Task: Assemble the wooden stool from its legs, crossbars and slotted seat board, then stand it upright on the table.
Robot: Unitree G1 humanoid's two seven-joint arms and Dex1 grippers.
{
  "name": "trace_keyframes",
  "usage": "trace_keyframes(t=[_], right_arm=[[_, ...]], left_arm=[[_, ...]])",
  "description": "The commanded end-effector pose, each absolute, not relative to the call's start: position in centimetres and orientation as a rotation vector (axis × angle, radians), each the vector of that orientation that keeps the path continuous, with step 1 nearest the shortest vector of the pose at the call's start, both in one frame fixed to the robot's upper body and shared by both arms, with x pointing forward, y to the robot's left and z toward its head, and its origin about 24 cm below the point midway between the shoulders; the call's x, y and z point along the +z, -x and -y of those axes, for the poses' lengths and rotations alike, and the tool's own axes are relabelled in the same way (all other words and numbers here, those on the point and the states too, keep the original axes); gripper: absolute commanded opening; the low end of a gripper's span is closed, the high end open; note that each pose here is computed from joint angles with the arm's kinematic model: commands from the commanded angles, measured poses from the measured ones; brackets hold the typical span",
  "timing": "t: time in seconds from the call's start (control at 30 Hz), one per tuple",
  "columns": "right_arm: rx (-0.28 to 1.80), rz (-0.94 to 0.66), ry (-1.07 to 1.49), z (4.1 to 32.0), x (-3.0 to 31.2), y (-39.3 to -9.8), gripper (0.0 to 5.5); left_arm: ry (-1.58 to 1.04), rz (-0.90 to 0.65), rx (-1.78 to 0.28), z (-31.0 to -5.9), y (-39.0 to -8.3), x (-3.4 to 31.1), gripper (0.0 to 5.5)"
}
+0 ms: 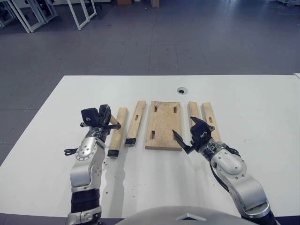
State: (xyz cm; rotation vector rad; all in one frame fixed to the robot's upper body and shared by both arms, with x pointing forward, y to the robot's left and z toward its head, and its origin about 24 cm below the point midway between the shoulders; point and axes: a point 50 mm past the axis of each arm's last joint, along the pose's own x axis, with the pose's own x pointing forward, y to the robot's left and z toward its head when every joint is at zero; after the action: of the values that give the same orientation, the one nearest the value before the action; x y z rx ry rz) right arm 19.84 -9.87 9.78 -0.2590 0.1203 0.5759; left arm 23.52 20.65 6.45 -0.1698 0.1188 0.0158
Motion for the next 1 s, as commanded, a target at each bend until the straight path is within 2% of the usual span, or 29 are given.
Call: trace_keyframes(t=[0.03,0.17,0.33,0.53,0.63,0.67,0.83,1.0], right_arm=[[0.582,-0.123,0.275,9.9,9.8,-20.0,4.37],[0.587,-0.122,0.278,9.9,9.8,-20.1,4.37],[0.581,-0.122,0.276,9.8,9.9,-20.2,4.37],[0.571,-0.121,0.257,9.9,9.9,-20.3,4.37],[0.567,-0.119,0.253,9.9,9.9,-20.4,4.37],[0.565,-0.118,0.253,9.9,9.9,-20.4,4.37],[0.557,-0.117,0.255,10.0,9.9,-20.6,4.37],[0.546,-0.117,0.252,9.9,9.9,-20.5,4.37]], left_arm=[[0.176,-0.435,0.042,-19.6,-21.1,1.0,0.43],[0.122,-0.509,0.097,-19.9,-19.7,-1.2,0.43],[0.131,-0.499,0.107,-19.4,-19.7,-1.5,0.43],[0.148,-0.262,0.116,-19.4,-23.2,4.2,0.43],[0.165,-0.208,0.097,-19.1,-24.2,5.8,0.43],[0.174,-0.205,0.092,-19.0,-24.3,6.0,0.81],[0.162,-0.194,0.099,-19.4,-24.5,6.8,1.53],[0.088,-0.081,0.107,-20.1,-26.0,10.9,2.36]])
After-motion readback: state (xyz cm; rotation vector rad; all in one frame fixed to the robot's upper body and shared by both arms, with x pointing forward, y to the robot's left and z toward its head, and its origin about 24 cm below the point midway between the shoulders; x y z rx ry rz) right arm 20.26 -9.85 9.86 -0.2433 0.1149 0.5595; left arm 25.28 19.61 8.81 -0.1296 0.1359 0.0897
